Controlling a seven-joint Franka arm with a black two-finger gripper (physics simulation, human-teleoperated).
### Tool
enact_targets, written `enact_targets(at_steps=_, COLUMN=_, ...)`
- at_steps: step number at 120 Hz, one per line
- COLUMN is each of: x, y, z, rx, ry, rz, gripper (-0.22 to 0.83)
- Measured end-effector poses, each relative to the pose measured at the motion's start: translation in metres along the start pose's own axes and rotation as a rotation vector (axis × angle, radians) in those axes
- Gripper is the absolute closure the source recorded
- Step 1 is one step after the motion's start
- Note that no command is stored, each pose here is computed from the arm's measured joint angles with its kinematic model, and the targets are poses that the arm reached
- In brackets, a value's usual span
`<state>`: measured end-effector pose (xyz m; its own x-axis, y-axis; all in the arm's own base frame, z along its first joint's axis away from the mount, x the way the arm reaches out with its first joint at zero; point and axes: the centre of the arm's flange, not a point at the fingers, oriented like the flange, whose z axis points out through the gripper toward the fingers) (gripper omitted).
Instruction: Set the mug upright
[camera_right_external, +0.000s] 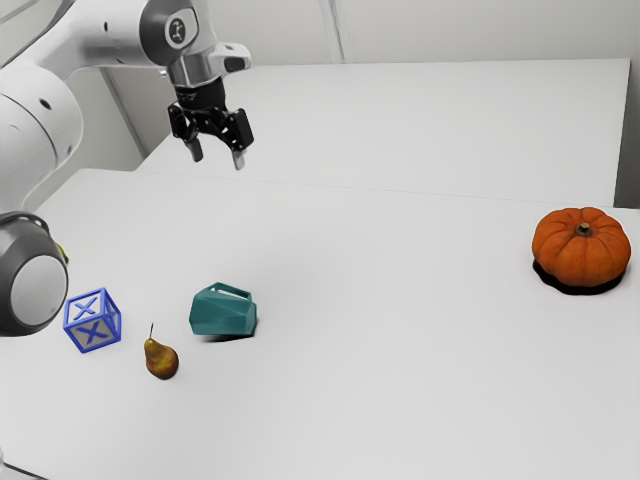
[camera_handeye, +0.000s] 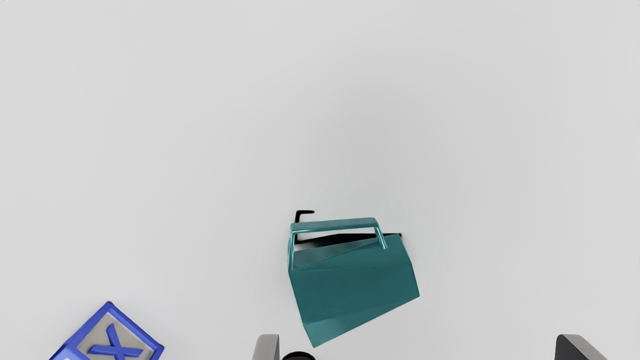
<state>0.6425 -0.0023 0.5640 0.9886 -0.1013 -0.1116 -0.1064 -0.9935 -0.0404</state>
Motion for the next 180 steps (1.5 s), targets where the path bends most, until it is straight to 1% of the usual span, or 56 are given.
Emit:
enact_targets(at_steps=16, x=-0.003, y=-0.001, z=-0.001, rx=-0.003, ry=-0.004, rz=0.006, gripper=0.0)
enact_targets(at_steps=27, x=-0.008, y=-0.002, z=-0.006, rx=-0.015, ry=0.005, rz=0.008, gripper=0.0)
enact_targets(at_steps=32, x=-0.015, y=-0.004, z=-0.005, rx=-0.037, ry=0.005, rz=0.005, gripper=0.0)
enact_targets(at_steps=36, x=-0.023, y=-0.012, z=0.004, rx=-0.065, ry=0.001, rz=-0.006, gripper=0.0)
enact_targets(at_steps=46, x=-0.048, y=-0.028, z=0.045, rx=-0.172, ry=-0.019, rz=-0.048, gripper=0.0)
enact_targets(at_steps=61, x=-0.079, y=-0.049, z=0.095, rx=-0.307, ry=0.001, rz=-0.133, gripper=0.0)
enact_targets(at_steps=88, x=-0.107, y=-0.105, z=0.147, rx=-0.458, ry=0.083, rz=-0.281, gripper=0.0)
enact_targets(at_steps=103, x=-0.12, y=-0.132, z=0.172, rx=-0.502, ry=0.119, rz=-0.333, gripper=0.0)
enact_targets(at_steps=112, x=-0.125, y=-0.14, z=0.187, rx=-0.517, ry=0.132, rz=-0.346, gripper=0.0)
enact_targets(at_steps=122, x=-0.129, y=-0.136, z=0.206, rx=-0.541, ry=0.135, rz=-0.343, gripper=0.0)
enact_targets(at_steps=147, x=-0.122, y=-0.113, z=0.228, rx=-0.562, ry=0.151, rz=-0.288, gripper=0.0)
enact_targets(at_steps=180, x=-0.125, y=-0.115, z=0.253, rx=-0.59, ry=0.162, rz=-0.289, gripper=0.0)
